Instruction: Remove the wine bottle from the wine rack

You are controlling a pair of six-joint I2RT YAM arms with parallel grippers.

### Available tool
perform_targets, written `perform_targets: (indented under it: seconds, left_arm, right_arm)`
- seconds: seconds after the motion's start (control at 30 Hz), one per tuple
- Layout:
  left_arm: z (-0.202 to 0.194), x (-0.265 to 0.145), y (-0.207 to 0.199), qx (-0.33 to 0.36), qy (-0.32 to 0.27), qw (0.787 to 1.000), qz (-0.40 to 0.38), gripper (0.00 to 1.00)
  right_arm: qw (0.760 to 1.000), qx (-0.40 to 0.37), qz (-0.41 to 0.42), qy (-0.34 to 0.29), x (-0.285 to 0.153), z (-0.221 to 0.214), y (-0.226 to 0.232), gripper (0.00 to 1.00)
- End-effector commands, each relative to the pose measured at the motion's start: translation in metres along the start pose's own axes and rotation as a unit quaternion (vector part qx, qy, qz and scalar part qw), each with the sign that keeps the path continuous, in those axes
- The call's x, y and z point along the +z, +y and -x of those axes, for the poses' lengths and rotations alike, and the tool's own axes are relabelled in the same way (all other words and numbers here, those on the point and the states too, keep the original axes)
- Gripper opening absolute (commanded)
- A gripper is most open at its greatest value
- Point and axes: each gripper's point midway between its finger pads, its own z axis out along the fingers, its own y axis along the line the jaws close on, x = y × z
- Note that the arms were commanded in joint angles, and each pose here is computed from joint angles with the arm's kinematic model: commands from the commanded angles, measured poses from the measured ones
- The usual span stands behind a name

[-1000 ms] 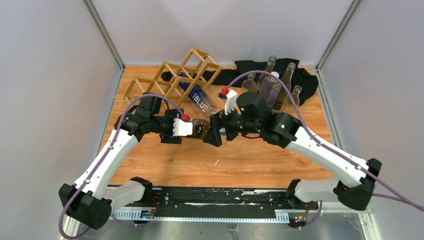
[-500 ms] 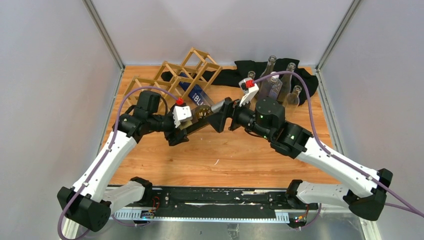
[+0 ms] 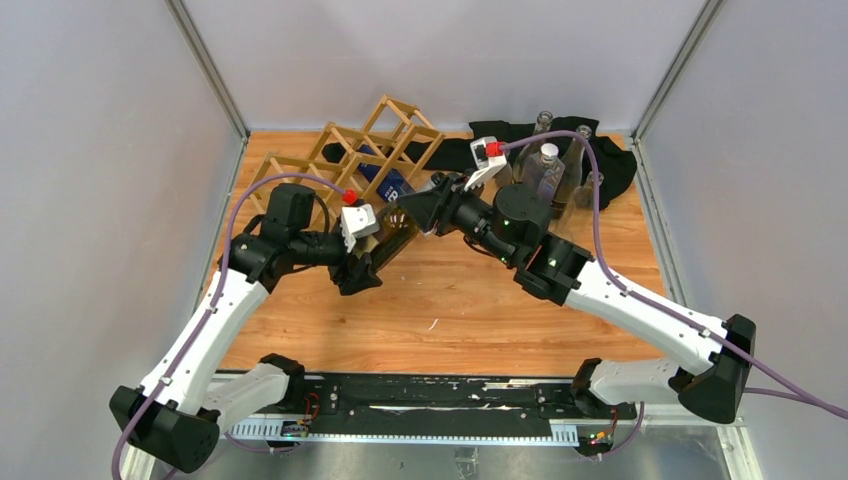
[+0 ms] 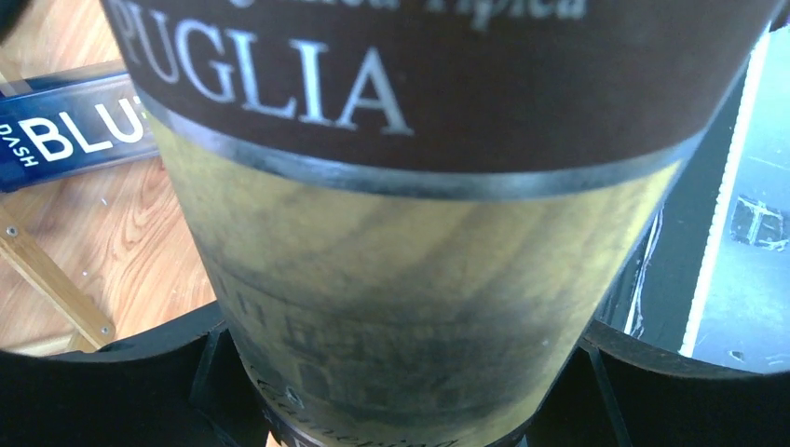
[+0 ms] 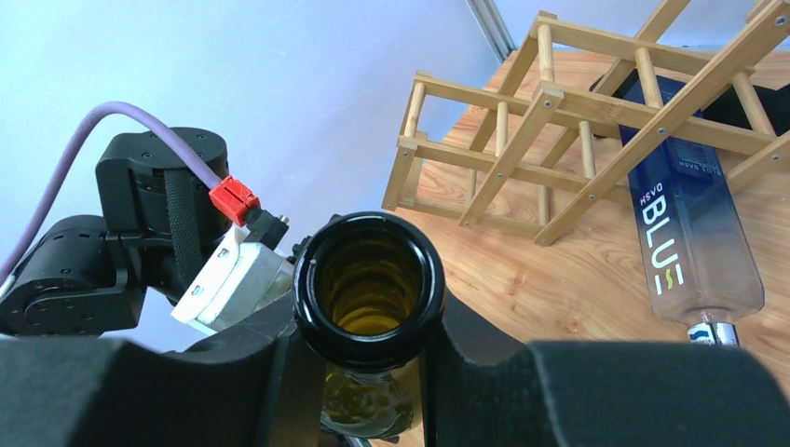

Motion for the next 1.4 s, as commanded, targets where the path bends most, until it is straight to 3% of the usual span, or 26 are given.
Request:
perform_targets:
  seconds: [0.0,0.13,0.3,0.4,0.43,0.53,0.57,0.93,1.37]
  left_arm:
    - [0.028,-0.004,-0.007,0.041,-0.056,0.998,-0.013,0.00]
    - [0.026,-0.003,-0.008,0.040,-0.054,0.998,-0.018,0.00]
    - [0.025,-0.002,-0.011,0.043,-0.055,0.997,-0.024,0.00]
    - [0.024,-0.002,-0.010,0.041,-0.053,0.998,-0.022,0.03]
    - [0.024,-0.002,-0.008,0.036,-0.049,0.998,-0.016,0.14]
    - [0.019,-0.003,0.004,0.010,-0.028,0.999,0.012,0.89]
    - [0.016,-0.002,0.008,0.007,-0.019,1.000,0.021,0.98]
    - [0.013,-0.010,0.035,-0.046,0.021,0.998,0.031,1.00]
    - [0.028,-0.024,0.067,-0.060,0.019,0.995,0.072,1.00]
  right_arm:
    - [1.000,-0.016,-0.016,-0.011,0.007,0.008,-0.003,0.27]
    - [0.999,-0.024,-0.024,-0.015,0.008,0.012,-0.006,0.11]
    - [0.998,-0.036,-0.040,-0.016,0.015,0.013,-0.013,0.23]
    - [0.998,-0.048,-0.043,-0.015,0.023,0.013,-0.014,0.00]
    - [0.997,-0.054,-0.048,-0.013,0.024,0.013,-0.016,0.00]
    - [0.995,-0.076,-0.064,-0.015,0.022,0.019,-0.022,0.00]
    - [0.993,-0.088,-0.072,-0.014,0.021,0.021,-0.026,0.00]
    - [0.953,-0.225,-0.201,0.015,-0.003,0.039,-0.104,0.00]
    - [0.905,-0.295,-0.304,0.032,0.002,0.054,-0.197,0.00]
